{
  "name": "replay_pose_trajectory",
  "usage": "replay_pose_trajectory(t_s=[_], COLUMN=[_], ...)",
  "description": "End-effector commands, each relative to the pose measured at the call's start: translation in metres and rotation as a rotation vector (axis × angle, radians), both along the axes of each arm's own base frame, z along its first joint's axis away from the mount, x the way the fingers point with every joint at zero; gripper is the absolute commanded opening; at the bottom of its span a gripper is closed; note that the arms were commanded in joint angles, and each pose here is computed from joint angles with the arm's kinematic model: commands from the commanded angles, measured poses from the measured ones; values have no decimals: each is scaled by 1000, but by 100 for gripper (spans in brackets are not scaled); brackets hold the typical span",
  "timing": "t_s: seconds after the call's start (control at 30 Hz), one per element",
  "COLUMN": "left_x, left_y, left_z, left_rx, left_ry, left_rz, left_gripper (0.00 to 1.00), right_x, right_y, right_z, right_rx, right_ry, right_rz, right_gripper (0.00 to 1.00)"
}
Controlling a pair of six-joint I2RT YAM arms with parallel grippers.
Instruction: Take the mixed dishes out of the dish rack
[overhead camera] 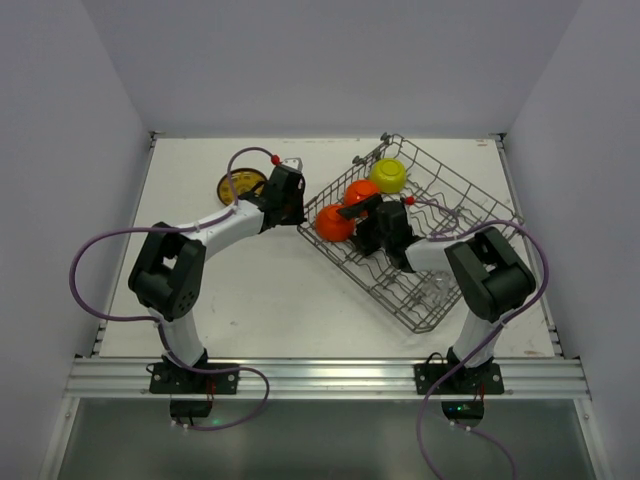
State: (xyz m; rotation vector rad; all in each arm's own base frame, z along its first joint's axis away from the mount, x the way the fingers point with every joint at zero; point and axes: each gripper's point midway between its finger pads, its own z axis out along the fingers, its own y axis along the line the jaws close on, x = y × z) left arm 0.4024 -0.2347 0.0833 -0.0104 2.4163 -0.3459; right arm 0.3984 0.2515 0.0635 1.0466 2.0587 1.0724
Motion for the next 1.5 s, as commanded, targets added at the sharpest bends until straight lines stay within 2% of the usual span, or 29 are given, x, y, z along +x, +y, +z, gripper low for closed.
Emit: replay_pose_trajectory(t_s=[0.0, 0.17, 0.53, 0.9, 1.3, 1.47], left_x=[20, 21, 20, 21, 20, 19], left_y=[-1, -1, -2, -1, -3, -2], left_z=[21, 19, 23, 26, 24, 25], left_rx=[-47, -40, -38, -31, -35, -34], left_ry=[-73, -71, -78, -87, -83, -82], left_rz=[66, 62, 45, 38, 24, 26], left_gripper=[0, 0, 0, 0, 0, 0], right_x=[8, 10, 25, 26, 27, 29], right_y=[1, 2, 11, 5, 20, 22], right_z=[10, 3, 7, 45, 49, 49], right_rx=[-23, -56, -47, -55, -18, -24], right_ry=[-5, 15, -80, -278, -363, -377], right_rz=[-29, -40, -19, -3, 71, 79], right_gripper=[99, 99, 99, 95, 87, 79])
